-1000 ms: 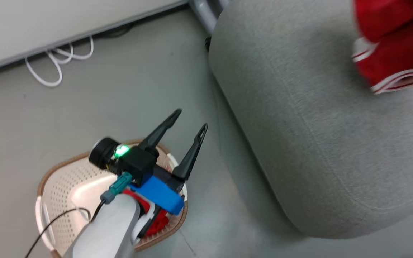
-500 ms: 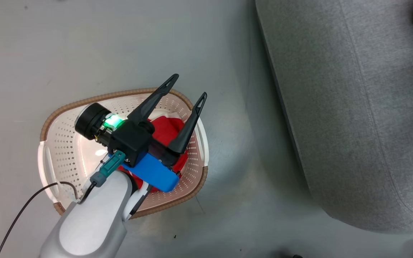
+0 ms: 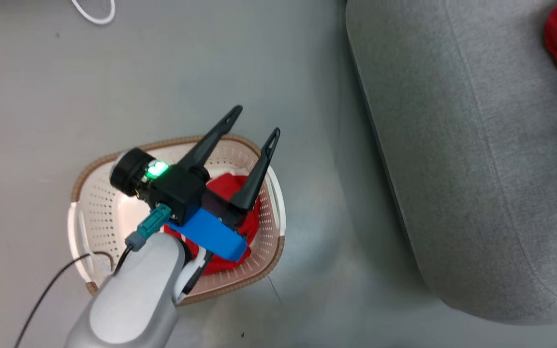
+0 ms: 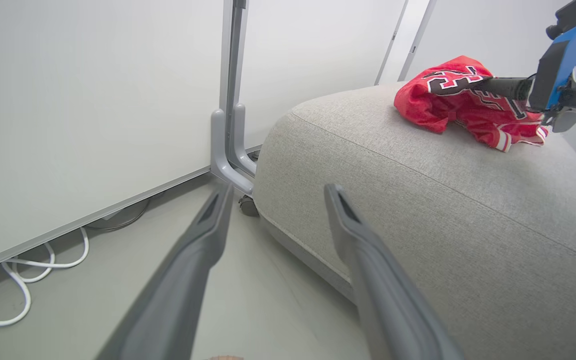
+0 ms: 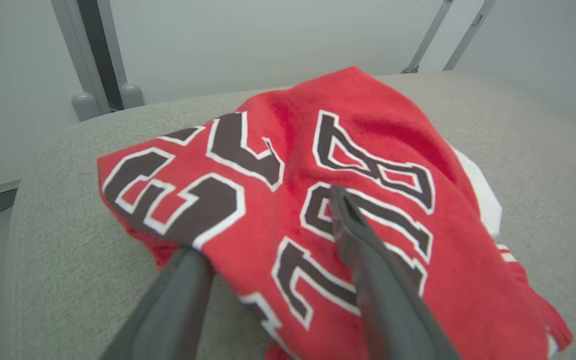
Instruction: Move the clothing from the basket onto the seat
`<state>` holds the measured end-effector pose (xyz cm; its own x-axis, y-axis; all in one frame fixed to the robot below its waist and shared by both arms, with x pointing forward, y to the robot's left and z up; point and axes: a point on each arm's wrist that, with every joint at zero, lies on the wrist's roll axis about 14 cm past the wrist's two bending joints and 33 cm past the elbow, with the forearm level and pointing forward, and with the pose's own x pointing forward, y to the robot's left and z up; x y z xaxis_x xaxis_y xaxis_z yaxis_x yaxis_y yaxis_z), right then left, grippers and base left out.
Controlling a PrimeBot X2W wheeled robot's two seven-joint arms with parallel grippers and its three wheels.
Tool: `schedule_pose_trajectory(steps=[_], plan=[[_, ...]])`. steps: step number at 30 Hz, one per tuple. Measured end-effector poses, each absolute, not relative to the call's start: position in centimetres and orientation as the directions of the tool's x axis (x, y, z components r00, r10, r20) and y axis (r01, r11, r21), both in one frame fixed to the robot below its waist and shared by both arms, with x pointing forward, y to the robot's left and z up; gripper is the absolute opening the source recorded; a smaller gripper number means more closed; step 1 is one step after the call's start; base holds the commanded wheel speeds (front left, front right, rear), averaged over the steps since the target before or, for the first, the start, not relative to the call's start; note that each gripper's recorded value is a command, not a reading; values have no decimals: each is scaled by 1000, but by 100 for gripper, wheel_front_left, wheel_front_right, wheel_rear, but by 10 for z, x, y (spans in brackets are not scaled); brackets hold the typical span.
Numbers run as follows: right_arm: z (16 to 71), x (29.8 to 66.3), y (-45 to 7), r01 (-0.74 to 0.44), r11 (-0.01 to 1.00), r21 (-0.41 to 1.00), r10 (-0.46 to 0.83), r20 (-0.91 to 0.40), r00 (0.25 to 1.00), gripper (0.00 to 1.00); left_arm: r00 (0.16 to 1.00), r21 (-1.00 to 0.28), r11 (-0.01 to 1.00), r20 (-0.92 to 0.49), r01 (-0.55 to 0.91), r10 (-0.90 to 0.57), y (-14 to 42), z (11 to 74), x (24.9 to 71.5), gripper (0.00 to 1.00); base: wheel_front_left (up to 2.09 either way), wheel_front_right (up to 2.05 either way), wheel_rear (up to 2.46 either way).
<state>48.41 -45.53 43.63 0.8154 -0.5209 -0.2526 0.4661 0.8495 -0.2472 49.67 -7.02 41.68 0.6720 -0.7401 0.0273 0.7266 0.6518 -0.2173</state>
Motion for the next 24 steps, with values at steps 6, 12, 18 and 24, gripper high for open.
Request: schedule_pose_trajectory(steps=[6, 12, 18, 24], plan=[[460, 461, -451, 436, 858, -271, -497, -225, 838, 100, 703, -239, 683, 2, 691, -711, -61, 431, 476, 100, 0, 0, 0], [493, 441, -429, 380, 883, -276, -432, -158, 888, 100, 771, -230, 747, 23, 623, -636, -34, 463, 456, 100, 0, 0, 0], [518, 419, -387, 318, 920, -230, -345, -85, 935, 100, 845, -221, 822, 26, 525, -533, 5, 481, 429, 100, 0, 0, 0], [528, 396, -324, 216, 962, -169, -225, -34, 974, 100, 915, -212, 893, 22, 398, -403, 53, 488, 406, 100, 0, 0, 0]])
